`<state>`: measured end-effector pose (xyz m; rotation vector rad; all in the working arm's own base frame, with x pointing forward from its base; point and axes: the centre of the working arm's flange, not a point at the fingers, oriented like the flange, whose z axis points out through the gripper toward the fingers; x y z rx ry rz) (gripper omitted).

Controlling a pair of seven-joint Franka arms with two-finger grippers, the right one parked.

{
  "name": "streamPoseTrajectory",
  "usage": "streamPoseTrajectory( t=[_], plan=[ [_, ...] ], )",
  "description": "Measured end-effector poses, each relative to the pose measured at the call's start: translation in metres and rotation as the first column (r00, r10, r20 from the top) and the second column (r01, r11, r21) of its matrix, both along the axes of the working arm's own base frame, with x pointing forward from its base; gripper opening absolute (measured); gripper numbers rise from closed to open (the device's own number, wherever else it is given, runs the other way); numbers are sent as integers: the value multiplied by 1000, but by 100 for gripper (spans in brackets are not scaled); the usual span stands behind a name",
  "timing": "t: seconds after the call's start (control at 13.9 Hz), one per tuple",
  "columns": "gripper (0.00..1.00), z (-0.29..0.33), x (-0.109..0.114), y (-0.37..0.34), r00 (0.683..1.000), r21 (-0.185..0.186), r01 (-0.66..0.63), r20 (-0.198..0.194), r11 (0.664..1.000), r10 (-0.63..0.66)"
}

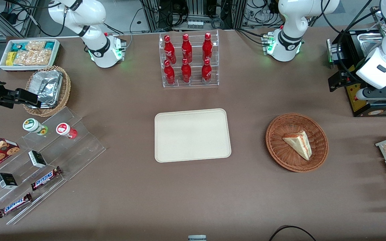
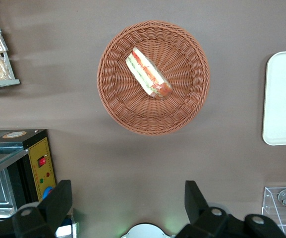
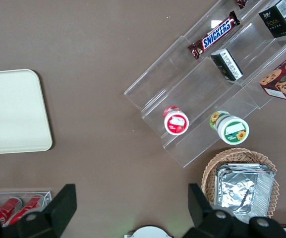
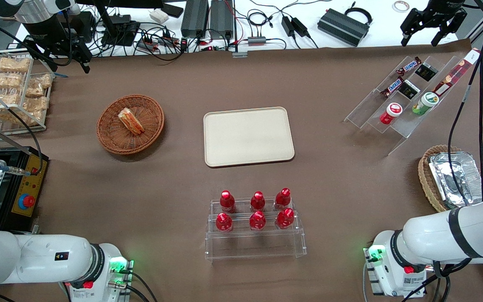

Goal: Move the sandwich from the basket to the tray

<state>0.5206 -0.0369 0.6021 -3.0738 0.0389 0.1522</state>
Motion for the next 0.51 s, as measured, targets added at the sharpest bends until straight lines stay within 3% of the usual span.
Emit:
streamPoseTrajectory(
  t=[0.29,0.51],
  plan=[
    [100,2,2,5,1000,-12,1,11,1000,-1],
    [100,-30,15,4,999,-16,8,51,1000,-7]
  ],
)
